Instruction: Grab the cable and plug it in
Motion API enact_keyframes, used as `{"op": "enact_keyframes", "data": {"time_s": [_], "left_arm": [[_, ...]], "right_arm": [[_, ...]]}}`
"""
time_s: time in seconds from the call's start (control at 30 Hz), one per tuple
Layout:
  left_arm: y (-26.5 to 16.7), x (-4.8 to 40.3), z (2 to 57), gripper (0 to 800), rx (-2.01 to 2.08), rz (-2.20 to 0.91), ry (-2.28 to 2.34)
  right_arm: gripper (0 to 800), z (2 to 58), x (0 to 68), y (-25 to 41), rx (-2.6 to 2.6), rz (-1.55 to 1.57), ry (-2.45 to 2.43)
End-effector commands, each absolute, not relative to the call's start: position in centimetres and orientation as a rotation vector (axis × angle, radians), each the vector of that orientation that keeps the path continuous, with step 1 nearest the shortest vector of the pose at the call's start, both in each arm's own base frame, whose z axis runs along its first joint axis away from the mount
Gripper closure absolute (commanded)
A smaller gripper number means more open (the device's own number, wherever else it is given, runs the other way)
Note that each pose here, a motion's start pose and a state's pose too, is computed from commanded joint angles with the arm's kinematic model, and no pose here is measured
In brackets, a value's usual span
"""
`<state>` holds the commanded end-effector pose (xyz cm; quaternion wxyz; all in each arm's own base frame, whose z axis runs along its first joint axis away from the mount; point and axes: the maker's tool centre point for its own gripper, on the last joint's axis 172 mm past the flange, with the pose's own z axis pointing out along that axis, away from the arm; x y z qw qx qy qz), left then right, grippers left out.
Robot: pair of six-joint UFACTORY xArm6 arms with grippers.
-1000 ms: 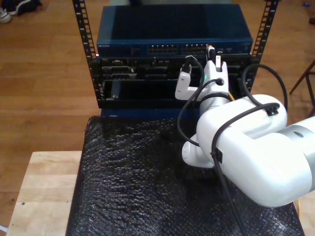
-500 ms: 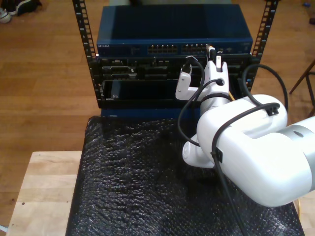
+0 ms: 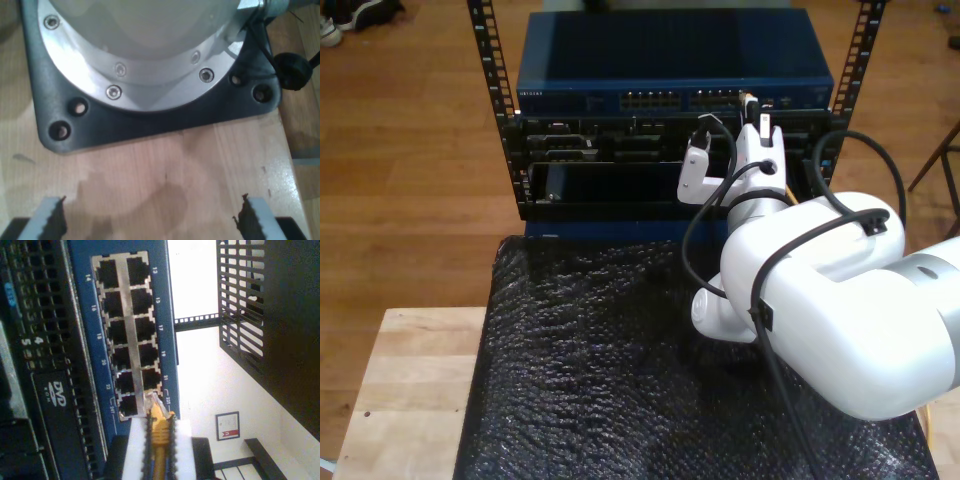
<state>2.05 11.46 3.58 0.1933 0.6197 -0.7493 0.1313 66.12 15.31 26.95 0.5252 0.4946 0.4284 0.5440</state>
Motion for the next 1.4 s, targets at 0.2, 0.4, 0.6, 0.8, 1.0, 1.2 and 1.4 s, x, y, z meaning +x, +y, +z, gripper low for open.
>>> {"op": "enact_keyframes", "data": {"time_s": [0.2, 0.4, 0.6, 0.8, 1.0, 1.2, 1.4], "left_arm": [[11.46, 2.05, 3.58, 0, 1.738, 0.368, -2.102], [11.46, 2.05, 3.58, 0, 1.738, 0.368, -2.102], [11.46, 2.05, 3.58, 0, 1.738, 0.368, -2.102], [11.46, 2.05, 3.58, 0, 1.738, 0.368, -2.102], [11.46, 2.05, 3.58, 0, 1.737, 0.369, -2.104], [11.46, 2.05, 3.58, 0, 1.738, 0.368, -2.102], [11.46, 2.05, 3.58, 0, 1.738, 0.368, -2.102]], "right_arm": [[800, 27.0, 66.04, 15.31, 1.181, 1.302, 1.025], [800, 26.94, 65.95, 15.28, 1.181, 1.3, 1.026], [800, 26.94, 65.95, 15.28, 1.181, 1.3, 1.026], [800, 27.01, 65.97, 15.29, 1.18, 1.301, 1.025], [800, 27.24, 66.02, 15.31, 1.178, 1.305, 1.021], [800, 27.08, 65.99, 15.34, 1.178, 1.303, 1.025], [800, 27.35, 66.09, 15.38, 1.176, 1.308, 1.019]]}}
